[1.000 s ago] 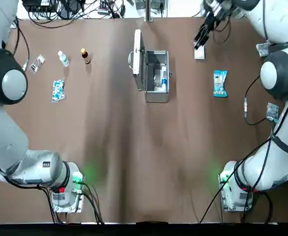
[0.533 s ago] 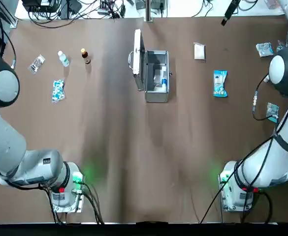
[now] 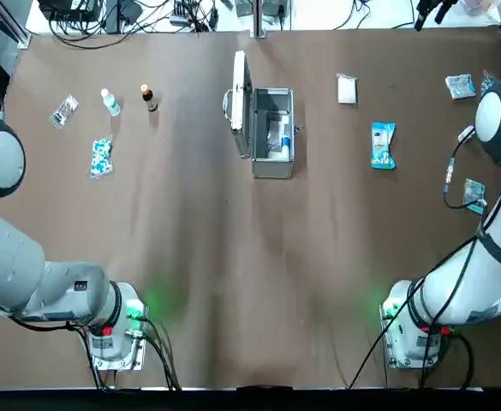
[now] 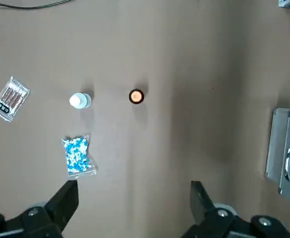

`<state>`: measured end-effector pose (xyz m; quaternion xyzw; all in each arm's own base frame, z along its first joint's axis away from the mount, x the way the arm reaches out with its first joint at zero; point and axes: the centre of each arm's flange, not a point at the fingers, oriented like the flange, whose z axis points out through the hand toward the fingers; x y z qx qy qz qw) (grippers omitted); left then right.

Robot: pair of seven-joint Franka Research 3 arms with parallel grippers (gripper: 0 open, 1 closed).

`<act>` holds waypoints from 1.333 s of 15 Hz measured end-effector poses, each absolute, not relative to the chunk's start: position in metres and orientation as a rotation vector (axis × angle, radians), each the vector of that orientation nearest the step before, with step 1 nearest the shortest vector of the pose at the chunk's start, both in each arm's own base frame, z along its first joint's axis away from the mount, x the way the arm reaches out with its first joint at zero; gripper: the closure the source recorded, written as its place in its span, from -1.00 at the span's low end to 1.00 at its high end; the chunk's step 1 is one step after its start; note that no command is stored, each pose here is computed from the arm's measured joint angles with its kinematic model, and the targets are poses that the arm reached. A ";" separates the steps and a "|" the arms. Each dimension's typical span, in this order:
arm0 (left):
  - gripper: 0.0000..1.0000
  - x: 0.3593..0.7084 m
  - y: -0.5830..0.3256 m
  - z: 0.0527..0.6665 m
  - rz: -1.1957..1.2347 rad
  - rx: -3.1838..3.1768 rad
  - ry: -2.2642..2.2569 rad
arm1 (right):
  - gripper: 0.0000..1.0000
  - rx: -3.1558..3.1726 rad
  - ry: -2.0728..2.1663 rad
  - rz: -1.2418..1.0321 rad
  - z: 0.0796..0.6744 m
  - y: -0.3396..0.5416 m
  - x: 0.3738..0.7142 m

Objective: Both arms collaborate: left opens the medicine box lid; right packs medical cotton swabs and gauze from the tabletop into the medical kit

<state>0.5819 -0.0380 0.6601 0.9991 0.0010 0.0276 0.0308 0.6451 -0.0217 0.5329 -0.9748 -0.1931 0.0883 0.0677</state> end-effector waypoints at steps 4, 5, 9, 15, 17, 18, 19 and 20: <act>-0.99 0.582 -0.040 0.656 0.070 3.080 0.000 | -0.96 -2.975 -0.293 0.375 0.514 -0.025 0.640; -0.99 0.582 -0.039 0.655 0.068 3.080 0.001 | -0.96 -2.973 -0.254 0.411 0.503 -0.029 0.638; -0.99 0.582 -0.038 0.653 0.061 3.080 0.005 | -0.95 -2.965 -0.150 0.492 0.433 -0.044 0.634; -0.99 0.585 -0.034 0.645 0.036 3.082 0.017 | -0.92 -3.002 0.083 0.505 0.329 -0.046 0.618; -0.99 0.585 -0.027 0.644 0.036 3.082 0.037 | -0.89 -3.021 0.119 0.488 0.295 -0.036 0.610; -1.00 0.585 -0.022 0.644 0.036 3.082 0.049 | -0.89 -3.028 0.130 0.485 0.276 -0.033 0.605; -0.99 0.586 -0.017 0.644 0.037 3.082 0.063 | -0.75 -3.036 0.128 0.514 0.241 -0.026 0.592; -0.99 0.586 -0.016 0.643 0.036 3.082 0.065 | -0.74 -3.036 0.120 0.550 0.227 -0.021 0.585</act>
